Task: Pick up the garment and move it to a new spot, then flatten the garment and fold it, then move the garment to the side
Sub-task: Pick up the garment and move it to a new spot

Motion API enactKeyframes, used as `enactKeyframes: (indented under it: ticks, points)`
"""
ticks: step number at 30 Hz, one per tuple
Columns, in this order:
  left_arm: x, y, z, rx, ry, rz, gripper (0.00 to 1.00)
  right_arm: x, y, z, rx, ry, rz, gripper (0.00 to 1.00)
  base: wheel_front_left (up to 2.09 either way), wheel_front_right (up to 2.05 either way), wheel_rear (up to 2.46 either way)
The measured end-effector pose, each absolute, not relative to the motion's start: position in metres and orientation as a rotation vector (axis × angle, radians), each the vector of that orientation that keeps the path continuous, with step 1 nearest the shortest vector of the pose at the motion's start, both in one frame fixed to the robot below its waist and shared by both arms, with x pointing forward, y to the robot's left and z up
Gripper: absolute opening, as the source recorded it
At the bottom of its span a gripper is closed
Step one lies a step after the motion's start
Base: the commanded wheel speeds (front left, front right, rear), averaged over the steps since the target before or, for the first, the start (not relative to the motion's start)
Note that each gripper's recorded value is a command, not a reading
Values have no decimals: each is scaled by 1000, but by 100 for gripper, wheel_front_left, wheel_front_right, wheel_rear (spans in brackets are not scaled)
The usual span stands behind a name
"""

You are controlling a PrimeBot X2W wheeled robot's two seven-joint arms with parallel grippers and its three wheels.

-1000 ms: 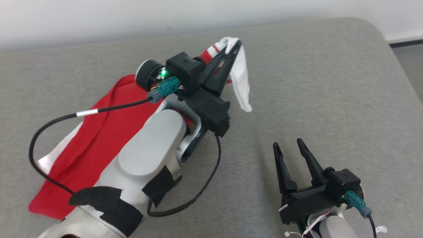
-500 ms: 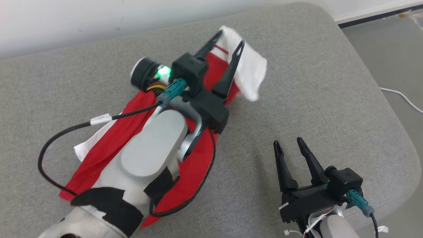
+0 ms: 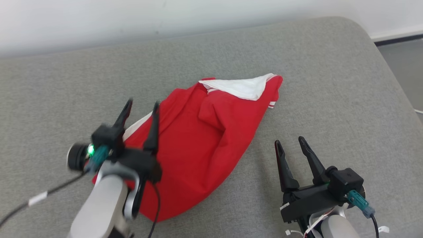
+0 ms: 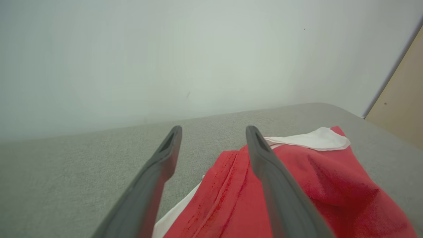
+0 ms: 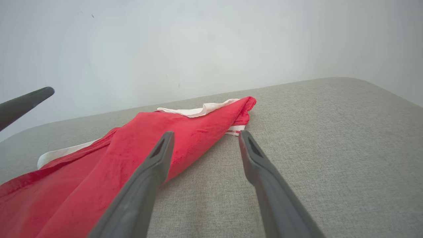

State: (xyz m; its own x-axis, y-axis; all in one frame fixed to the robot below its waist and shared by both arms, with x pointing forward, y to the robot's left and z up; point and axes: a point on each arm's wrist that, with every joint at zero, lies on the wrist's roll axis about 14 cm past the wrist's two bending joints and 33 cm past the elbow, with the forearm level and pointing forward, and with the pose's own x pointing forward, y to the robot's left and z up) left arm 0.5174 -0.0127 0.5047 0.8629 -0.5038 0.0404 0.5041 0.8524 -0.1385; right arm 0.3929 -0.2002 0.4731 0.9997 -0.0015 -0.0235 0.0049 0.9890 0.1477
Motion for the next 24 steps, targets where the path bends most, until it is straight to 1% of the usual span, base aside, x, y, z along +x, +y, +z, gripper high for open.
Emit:
enactKeyframes:
  ticks: [5,14,16,21,24]
  points:
    - [490,43,486,-156,19,-386,100,392,-189,476,156,14,28,100,0,0,0]
    - [425,109,464,-115,52,-234,100,386,-169,482,149,2,88,100,0,0,0]
    - [404,126,457,-104,74,-190,100,382,-165,483,144,-1,99,100,0,0,0]
    - [384,158,455,-117,77,-73,100,377,-163,484,138,-3,105,100,0,0,0]
    - [376,165,456,-118,72,-48,100,376,-164,485,135,-5,104,100,0,0,0]
